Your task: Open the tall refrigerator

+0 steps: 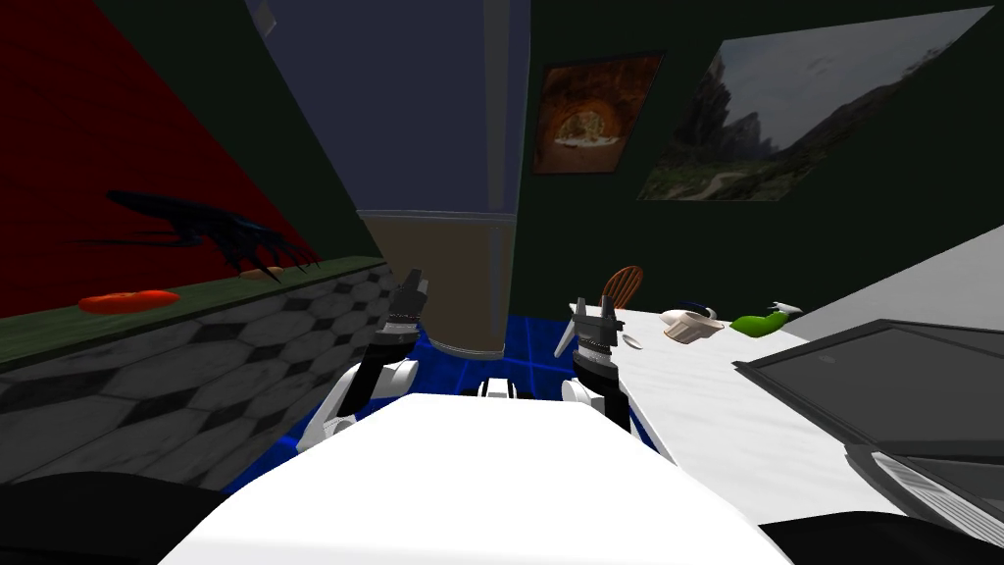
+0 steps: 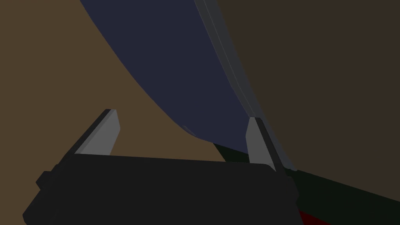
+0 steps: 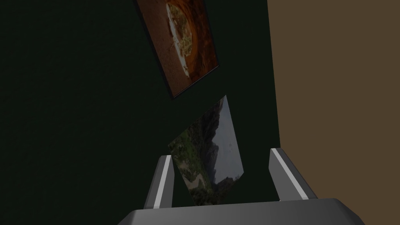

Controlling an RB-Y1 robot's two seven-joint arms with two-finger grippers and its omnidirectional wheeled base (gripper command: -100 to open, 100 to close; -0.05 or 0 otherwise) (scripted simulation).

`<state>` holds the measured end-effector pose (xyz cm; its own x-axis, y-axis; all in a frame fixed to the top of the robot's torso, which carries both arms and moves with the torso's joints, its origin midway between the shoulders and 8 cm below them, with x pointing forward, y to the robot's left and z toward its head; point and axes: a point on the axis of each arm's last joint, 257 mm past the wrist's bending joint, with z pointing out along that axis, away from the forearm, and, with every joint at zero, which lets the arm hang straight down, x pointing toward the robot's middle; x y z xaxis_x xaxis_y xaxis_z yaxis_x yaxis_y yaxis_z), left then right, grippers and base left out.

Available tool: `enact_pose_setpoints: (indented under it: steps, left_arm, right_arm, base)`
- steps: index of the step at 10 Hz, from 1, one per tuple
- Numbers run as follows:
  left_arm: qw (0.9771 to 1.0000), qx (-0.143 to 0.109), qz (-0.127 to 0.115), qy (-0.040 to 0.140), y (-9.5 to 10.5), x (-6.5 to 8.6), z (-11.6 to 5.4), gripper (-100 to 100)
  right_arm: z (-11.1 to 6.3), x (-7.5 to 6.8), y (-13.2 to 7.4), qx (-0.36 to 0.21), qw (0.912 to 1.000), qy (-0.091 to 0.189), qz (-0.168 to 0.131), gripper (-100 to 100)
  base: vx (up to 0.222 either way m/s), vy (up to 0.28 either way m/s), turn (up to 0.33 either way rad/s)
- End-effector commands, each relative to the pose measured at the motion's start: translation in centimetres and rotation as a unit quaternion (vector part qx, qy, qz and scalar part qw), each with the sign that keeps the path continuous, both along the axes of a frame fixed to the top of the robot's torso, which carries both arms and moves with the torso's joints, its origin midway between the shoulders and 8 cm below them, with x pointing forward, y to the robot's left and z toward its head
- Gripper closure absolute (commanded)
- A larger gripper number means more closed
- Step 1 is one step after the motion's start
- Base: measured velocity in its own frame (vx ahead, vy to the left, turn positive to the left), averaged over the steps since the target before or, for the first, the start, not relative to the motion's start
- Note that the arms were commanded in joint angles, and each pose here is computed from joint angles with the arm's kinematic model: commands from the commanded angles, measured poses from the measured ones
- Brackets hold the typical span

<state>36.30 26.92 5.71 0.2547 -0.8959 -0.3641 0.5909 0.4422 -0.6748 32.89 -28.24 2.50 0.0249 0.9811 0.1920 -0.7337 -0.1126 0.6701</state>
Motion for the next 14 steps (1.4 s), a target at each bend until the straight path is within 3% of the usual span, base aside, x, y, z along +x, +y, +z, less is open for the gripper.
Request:
enact_pose_setpoints:
  steps: [1,6,7,11,12,14]
  left_arm:
    - [1.0,0.005,-0.001,-0.001,-0.5,1.1,1.6,-100]
    - [0.9999,0.012,0.0,-0.01,-1.6,2.8,5.1,-100]
    - [0.9999,0.011,0.001,-0.006,-1.5,3.0,4.9,-100]
    - [0.9998,0.011,0.004,-0.013,-2.3,4.1,8.0,-100]
    - [0.9999,0.011,0.005,-0.01,-2.2,4.2,7.9,-100]
    - [0.9999,0.007,0.007,-0.012,-2.5,4.7,9.4,-100]
  right_arm:
    - [0.0,0.0,0.0,0.0,1.0,0.0,0.0,0]
    - [0.0,0.0,0.0,0.0,1.0,0.0,0.0,0]
    - [0.0,0.0,0.0,0.0,1.0,0.0,0.0,0]
    - [0.0,0.0,0.0,0.0,1.0,0.0,0.0,0]
    - [0.0,0.0,0.0,0.0,1.0,0.0,0.0,0]
    - [0.0,0.0,0.0,0.0,1.0,0.0,0.0,0]
  base:
    - [0.034,-0.053,-0.001]
    - [0.03,-0.059,0.0]
    - [0.026,-0.042,-0.001]
    - [0.032,-0.054,0.0]
    - [0.028,-0.045,0.0]
    - [0.022,-0.042,-0.001]
